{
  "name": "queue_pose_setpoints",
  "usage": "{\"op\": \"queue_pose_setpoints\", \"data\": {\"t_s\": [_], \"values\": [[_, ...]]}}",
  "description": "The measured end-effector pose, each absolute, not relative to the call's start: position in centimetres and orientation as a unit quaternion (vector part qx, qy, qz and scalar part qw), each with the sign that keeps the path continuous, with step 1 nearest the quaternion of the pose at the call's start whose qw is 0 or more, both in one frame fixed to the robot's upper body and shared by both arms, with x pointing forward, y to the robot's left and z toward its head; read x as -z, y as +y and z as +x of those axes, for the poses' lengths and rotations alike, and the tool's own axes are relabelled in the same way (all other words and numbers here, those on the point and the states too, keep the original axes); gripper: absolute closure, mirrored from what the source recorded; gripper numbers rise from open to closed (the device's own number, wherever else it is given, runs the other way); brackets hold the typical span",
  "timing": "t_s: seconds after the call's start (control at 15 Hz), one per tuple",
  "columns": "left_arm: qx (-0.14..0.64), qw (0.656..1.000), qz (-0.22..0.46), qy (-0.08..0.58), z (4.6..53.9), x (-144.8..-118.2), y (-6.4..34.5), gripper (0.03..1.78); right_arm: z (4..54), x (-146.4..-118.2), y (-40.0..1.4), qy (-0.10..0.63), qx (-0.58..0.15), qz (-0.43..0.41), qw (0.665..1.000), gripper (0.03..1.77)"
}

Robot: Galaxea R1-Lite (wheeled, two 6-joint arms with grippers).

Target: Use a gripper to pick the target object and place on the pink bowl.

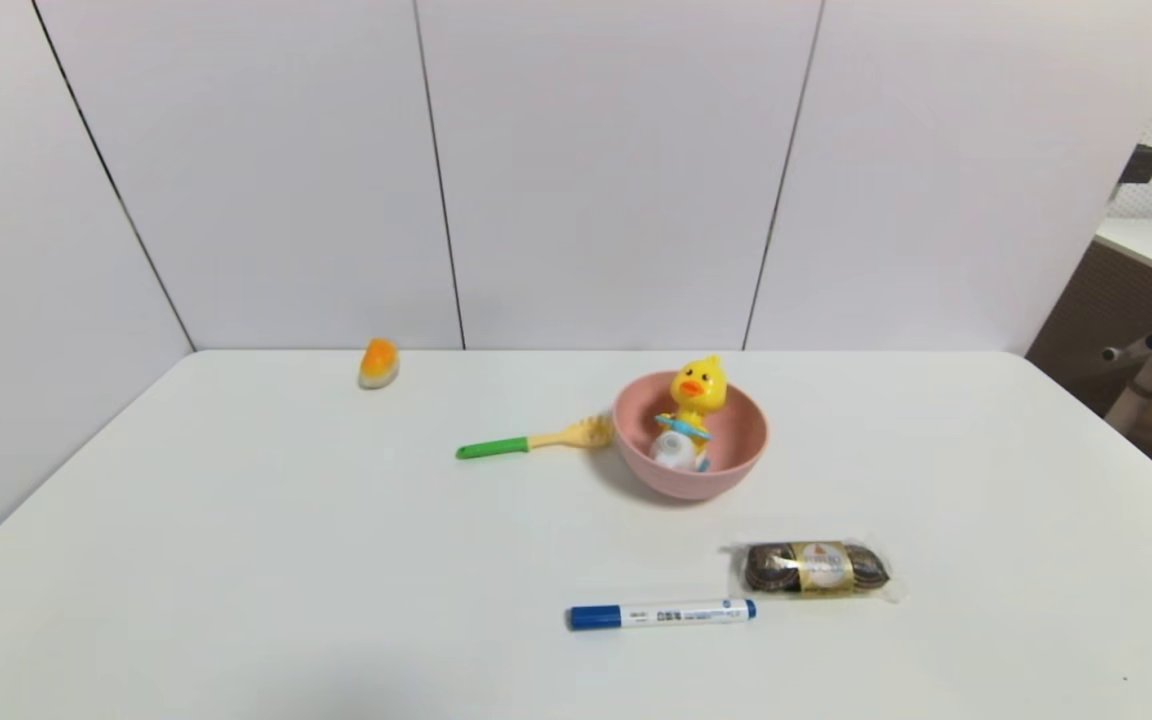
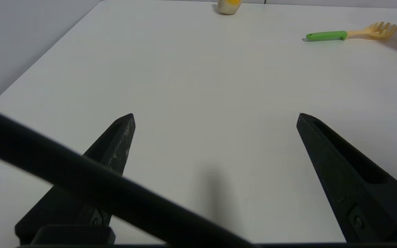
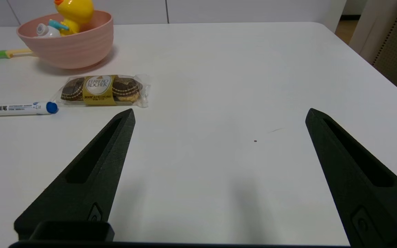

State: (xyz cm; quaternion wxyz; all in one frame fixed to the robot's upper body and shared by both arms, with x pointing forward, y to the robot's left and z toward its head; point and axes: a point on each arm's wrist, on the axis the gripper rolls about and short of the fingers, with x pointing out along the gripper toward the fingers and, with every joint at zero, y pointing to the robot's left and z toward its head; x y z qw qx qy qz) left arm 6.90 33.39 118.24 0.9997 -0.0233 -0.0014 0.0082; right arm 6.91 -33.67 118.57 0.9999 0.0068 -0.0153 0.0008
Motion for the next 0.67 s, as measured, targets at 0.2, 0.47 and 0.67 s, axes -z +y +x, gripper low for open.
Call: {"op": "queue_pose_setpoints", "data": {"t_s": [0.2,0.47,0.67], "values": [[-0.008,1.0,-0.024,-0.001,6.9,-118.24,33.39,0.12,6.91,-118.55,-33.67,-0.014,-0.001,0.005,1.0,0.09],[-0.008,1.0,-0.024,-0.001,6.9,-118.24,33.39,0.12,6.91,-118.55,-33.67,-0.014,0.0,0.008,1.0,0.09],[-0.008,1.0,-0.024,-0.001,6.9,-118.25,33.39,0.12,6.91,-118.56,-33.67,-0.015,0.0,0.008,1.0,0.09]]}}
